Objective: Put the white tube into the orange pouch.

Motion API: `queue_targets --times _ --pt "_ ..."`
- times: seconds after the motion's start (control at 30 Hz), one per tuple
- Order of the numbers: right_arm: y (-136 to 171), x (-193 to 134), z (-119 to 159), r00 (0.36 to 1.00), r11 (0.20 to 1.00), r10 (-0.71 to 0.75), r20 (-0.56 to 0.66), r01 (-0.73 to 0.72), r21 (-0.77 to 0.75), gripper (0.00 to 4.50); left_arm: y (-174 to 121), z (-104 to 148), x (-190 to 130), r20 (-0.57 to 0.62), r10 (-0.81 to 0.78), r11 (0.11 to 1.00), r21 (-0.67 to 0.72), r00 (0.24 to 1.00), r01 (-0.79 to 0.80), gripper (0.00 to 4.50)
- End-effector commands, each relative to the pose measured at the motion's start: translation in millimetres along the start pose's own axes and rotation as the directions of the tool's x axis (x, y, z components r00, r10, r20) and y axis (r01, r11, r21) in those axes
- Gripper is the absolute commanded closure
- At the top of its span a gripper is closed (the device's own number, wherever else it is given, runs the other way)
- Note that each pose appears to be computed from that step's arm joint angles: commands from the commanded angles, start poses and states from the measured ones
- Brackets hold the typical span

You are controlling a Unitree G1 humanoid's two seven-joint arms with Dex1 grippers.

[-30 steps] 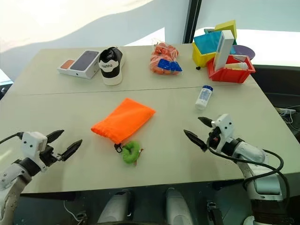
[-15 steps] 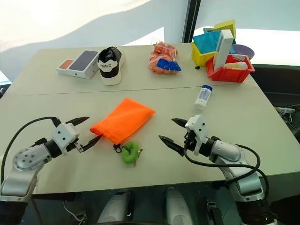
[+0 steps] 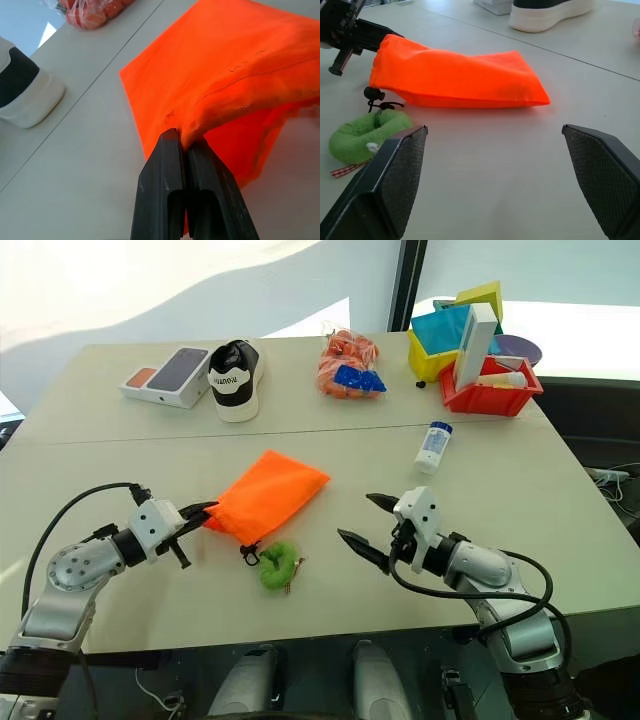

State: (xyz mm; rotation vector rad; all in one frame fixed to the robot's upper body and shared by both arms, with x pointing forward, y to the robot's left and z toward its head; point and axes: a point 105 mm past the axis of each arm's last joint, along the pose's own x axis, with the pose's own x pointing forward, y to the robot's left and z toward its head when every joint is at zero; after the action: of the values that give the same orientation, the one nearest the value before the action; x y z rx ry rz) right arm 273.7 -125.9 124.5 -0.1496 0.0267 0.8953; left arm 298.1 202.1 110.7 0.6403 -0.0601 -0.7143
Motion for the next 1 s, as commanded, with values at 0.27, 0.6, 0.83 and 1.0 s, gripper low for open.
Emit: queue_targets --times 0.27,0.6,0.83,1.0 --pt "-95 -11 7 0.875 0.871 -0.484 0.026 0.484 -0.084 0.00 -10 30 -11 0.091 -0.026 0.981 -0.191 0.995 0.044 4.47" --pt "-153 -6 -5 0.673 0.673 -0.739 -0.030 0.738 -0.050 0.00 -31 77 -11 0.151 -0.196 0.901 -0.362 0.969 0.239 4.47" --pt "-165 6 -17 0.611 0.606 -0.786 -0.088 0.791 0.084 0.00 -36 118 11 0.285 -0.217 0.844 -0.426 0.933 0.326 4.47" --pt "-176 6 -23 0.530 0.515 -0.841 -0.110 0.846 0.134 0.00 -29 134 33 0.343 -0.155 0.841 -0.446 0.926 0.306 4.47"
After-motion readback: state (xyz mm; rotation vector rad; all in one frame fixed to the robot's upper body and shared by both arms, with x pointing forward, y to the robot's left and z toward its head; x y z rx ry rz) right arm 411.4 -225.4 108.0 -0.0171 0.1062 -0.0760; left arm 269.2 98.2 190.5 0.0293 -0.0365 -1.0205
